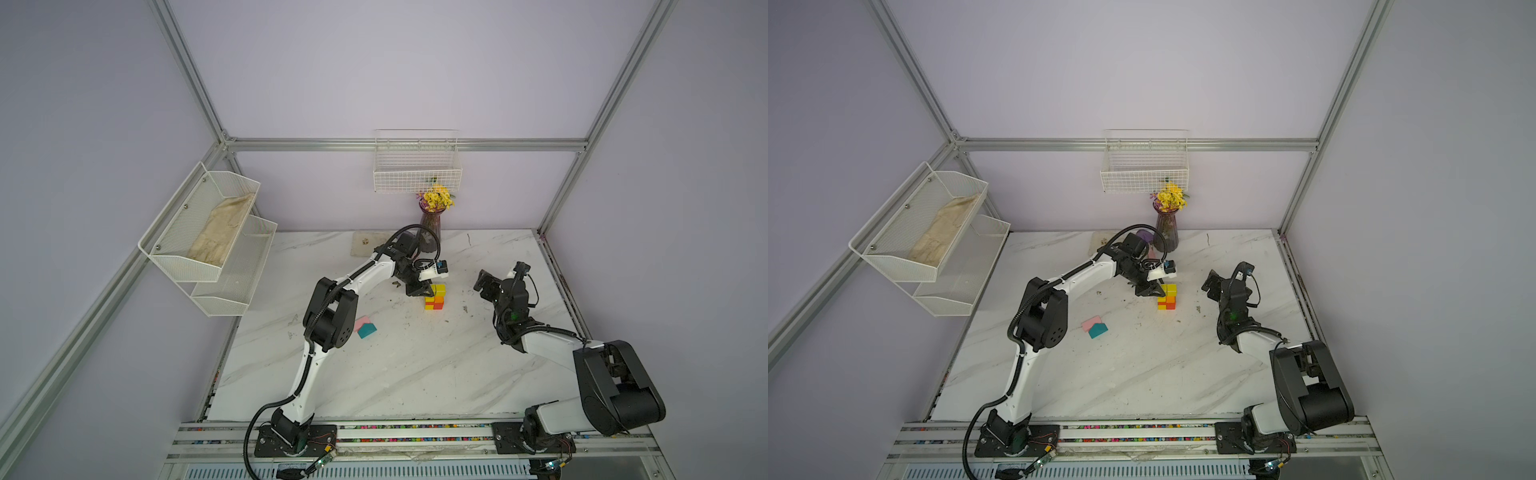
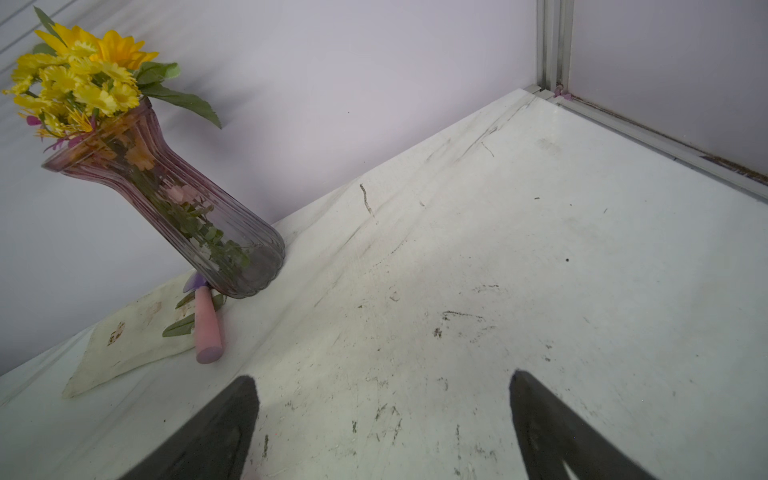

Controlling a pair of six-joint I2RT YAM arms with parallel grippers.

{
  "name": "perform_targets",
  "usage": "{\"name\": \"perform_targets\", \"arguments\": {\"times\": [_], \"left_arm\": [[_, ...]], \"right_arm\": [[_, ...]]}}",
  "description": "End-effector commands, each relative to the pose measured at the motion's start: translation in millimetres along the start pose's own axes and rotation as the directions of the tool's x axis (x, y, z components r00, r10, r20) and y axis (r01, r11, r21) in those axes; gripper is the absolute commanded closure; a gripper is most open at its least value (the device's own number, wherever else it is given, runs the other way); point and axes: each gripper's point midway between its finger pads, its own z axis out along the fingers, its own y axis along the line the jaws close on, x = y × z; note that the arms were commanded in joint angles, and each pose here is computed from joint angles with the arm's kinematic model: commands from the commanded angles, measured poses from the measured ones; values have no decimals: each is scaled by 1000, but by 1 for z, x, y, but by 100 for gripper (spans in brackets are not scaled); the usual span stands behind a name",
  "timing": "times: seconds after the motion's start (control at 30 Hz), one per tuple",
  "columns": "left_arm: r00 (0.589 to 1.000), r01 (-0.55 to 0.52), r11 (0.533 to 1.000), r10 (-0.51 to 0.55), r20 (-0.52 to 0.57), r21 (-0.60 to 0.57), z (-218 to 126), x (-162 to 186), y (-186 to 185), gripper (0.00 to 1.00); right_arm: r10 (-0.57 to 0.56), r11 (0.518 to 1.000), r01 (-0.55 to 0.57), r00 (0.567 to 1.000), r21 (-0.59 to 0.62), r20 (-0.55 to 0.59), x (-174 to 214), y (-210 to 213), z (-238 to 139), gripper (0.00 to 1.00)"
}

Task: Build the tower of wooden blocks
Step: 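Lower the yellow cube onto the stack and open the left gripper, then raise and draw the left gripper back from the stack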

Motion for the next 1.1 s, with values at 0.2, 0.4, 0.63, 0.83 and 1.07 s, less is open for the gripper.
{"name": "perform_targets", "arguments": {"times": [0.2,0.4,0.63,0.83,1.07], "left_arm": [[996,-55,997,59,60,-62,-30,-42,5,0],[991,-82,992,91,99,-94,-75,-69,-21,0],[965,62,957,15,262,-282,-147,-89,-48,0],[760,538,682,-138,635,-495,-238,-72,-35,1],[521,818,496,-420,743,-293,-225,-6,-23,0]], "right_arm": [[13,999,-12,999,-31,46,-15,9,1,4],[2,1000,-2,1000,-23,27,-11,9,4,5],[-21,1000,20,999,-11,-34,1,9,14,8],[-17,998,24,993,56,-118,11,0,11,13],[-41,999,45,983,16,-178,21,4,4,13]]}}
